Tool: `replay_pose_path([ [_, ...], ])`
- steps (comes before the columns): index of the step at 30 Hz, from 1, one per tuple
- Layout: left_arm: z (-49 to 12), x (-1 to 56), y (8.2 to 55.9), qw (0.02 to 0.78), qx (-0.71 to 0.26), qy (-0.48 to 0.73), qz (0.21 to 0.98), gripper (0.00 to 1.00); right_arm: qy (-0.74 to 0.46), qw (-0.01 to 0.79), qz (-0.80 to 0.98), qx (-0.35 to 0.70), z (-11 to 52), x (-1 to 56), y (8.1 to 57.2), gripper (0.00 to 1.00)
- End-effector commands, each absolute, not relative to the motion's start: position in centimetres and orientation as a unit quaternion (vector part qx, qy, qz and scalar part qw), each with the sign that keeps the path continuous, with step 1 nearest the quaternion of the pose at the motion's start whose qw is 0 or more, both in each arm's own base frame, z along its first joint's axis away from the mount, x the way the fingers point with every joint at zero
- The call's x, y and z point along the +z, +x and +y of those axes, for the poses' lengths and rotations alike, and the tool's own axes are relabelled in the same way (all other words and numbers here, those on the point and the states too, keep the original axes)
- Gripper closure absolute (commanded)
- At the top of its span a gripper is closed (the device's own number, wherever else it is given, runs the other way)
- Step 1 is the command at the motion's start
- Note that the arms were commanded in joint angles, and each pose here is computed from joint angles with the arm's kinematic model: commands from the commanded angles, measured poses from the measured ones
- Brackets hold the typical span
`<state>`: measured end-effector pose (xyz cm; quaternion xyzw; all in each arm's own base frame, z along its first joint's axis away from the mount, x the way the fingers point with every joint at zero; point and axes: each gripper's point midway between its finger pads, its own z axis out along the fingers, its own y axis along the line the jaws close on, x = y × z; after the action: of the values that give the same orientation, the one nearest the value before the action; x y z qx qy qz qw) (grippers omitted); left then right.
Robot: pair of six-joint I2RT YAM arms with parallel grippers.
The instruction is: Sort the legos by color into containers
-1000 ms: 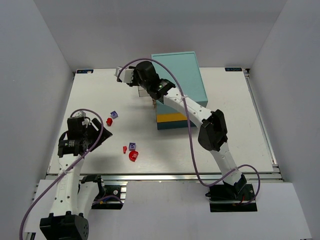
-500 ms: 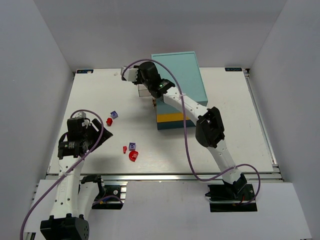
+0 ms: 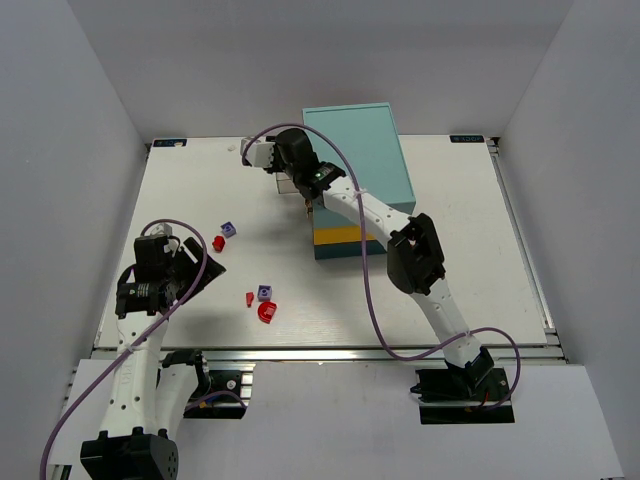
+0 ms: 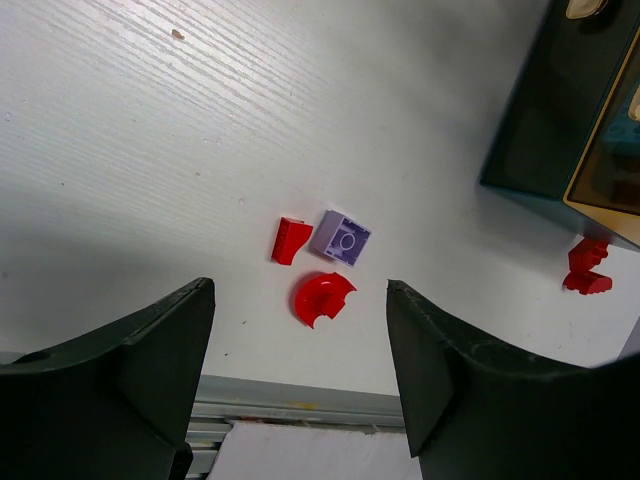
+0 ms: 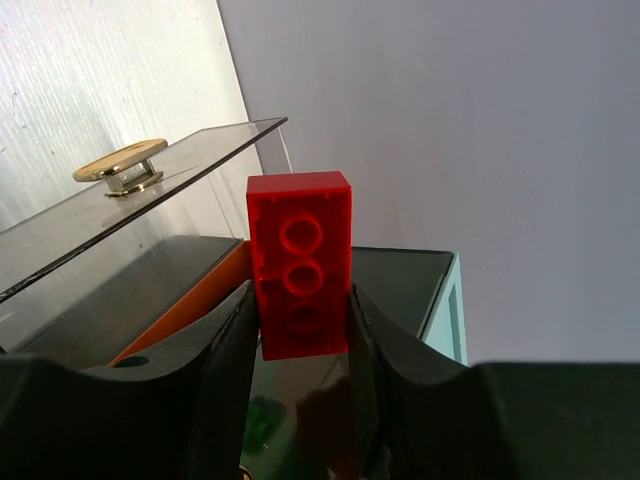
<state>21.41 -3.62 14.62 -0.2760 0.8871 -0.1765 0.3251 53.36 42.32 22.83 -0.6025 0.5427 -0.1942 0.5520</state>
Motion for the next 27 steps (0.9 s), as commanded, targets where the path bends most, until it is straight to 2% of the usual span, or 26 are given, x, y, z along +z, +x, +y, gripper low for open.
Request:
replay_pose_path([
  [1,-3.7,14.9,21.5,0.334,-0.178,-0.269,0.886,0.21,-0.576,0.574,0.543,-0.207,41.7,24.3,54.4,0.77],
  [3,-3.6,14.9,21.5,0.335,-0.177,-0.269,0.886,0.21,-0.574,0.574,0.545,-0.208,41.5,24.2,54.5,0.68],
  [11,-3.6,14.9,21.5,0.334,-0.175,-0.271,0.886,0.21,-0.568,0.578,0.547,-0.208,41.2,24.4,54.5,0.52],
  [27,-3.5,14.9,21.5,0.334,-0.174,-0.271,0.886,0.21,-0.555,0.582,0.557,-0.208,40.1,24.8,54.9,0.46],
])
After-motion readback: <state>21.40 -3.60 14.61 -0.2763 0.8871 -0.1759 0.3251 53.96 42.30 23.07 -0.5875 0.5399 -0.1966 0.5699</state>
